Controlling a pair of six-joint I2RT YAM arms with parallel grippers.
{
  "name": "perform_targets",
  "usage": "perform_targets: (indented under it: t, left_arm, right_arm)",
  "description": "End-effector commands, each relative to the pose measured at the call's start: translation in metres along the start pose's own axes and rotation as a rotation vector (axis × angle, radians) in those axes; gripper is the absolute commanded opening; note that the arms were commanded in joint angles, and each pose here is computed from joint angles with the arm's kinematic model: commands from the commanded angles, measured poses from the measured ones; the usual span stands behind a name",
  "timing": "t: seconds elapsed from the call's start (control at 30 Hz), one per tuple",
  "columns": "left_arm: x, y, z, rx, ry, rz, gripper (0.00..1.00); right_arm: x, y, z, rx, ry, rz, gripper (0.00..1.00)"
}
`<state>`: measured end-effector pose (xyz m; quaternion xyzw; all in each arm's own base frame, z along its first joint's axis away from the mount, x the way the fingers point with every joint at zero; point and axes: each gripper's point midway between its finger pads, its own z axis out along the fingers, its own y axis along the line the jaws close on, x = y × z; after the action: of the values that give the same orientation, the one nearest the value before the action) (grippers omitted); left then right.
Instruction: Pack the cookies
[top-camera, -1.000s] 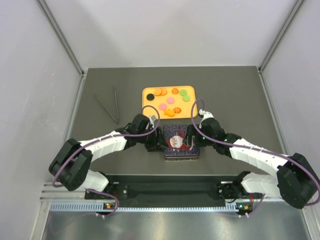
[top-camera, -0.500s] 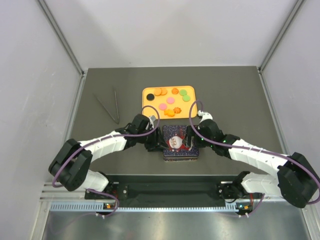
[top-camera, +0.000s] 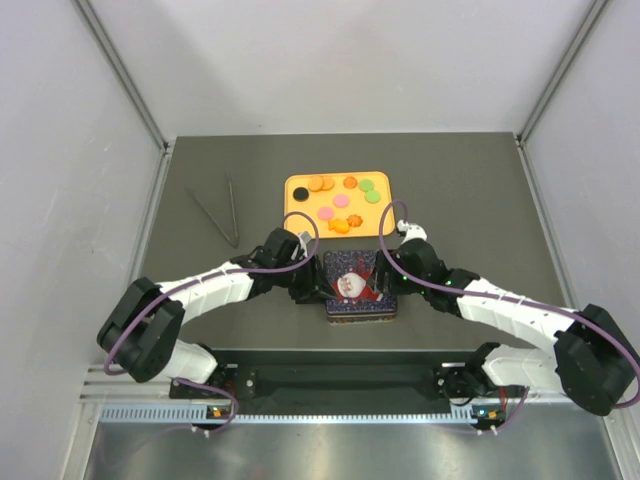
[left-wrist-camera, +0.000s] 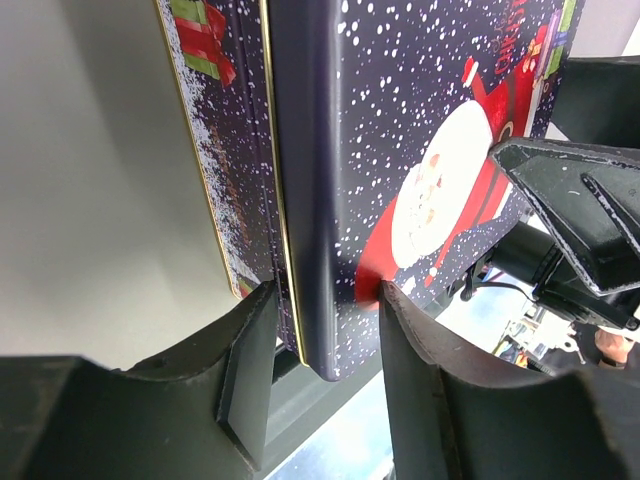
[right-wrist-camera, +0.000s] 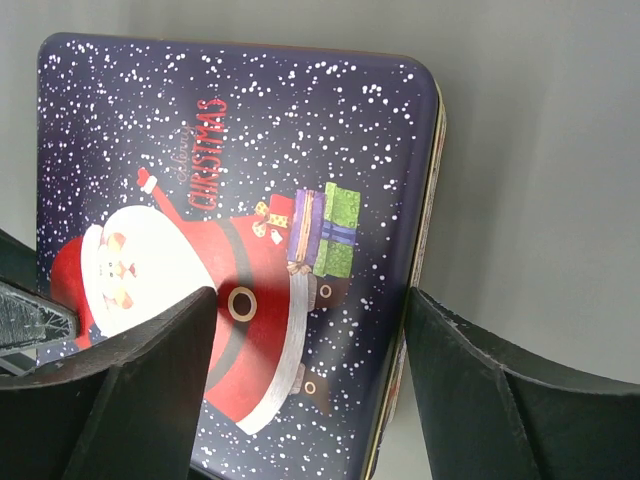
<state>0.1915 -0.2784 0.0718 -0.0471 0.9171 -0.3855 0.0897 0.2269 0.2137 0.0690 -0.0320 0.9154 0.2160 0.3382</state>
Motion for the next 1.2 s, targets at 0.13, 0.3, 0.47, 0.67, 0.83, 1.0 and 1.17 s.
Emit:
perform_targets:
  t: [0.13, 0.3, 0.47, 0.67, 0.83, 1.0, 1.17]
  left_arm:
    - [-0.006, -0.024, 0.000, 0.046, -0.028, 0.045, 0.47]
    - [0.001, -0.023, 0.002, 0.042, -0.008, 0.052, 0.47]
    - [0.006, -0.022, 0.000, 0.038, 0.013, 0.061, 0.53]
    - [0.013, -0.017, 0.001, 0.028, 0.053, 0.063, 0.63]
    - [0.017, -0.013, 0.003, 0.022, 0.073, 0.053, 0.66]
    - [0.017, -0.013, 0.004, 0.024, 0.083, 0.057, 0.66]
    - [0.012, -0.009, 0.012, 0.002, 0.096, 0.057, 0.60]
  right_arm:
    - [0.036, -0.005, -0.006, -0.007, 0.113, -0.078, 0.77]
    - [0.031, -0.003, -0.012, -0.019, 0.095, -0.076, 0.84]
    - [0.030, 0.000, -0.018, -0.036, 0.090, -0.072, 0.88]
    - [0.036, -0.003, -0.017, -0.030, 0.103, -0.065, 0.92]
    - [0.038, -0.005, -0.016, -0.029, 0.105, -0.059, 0.93]
    - [0.042, -0.004, -0.017, -0.042, 0.117, -0.057, 0.89]
    - [0.048, -0.003, -0.016, -0.060, 0.118, -0.028, 0.76]
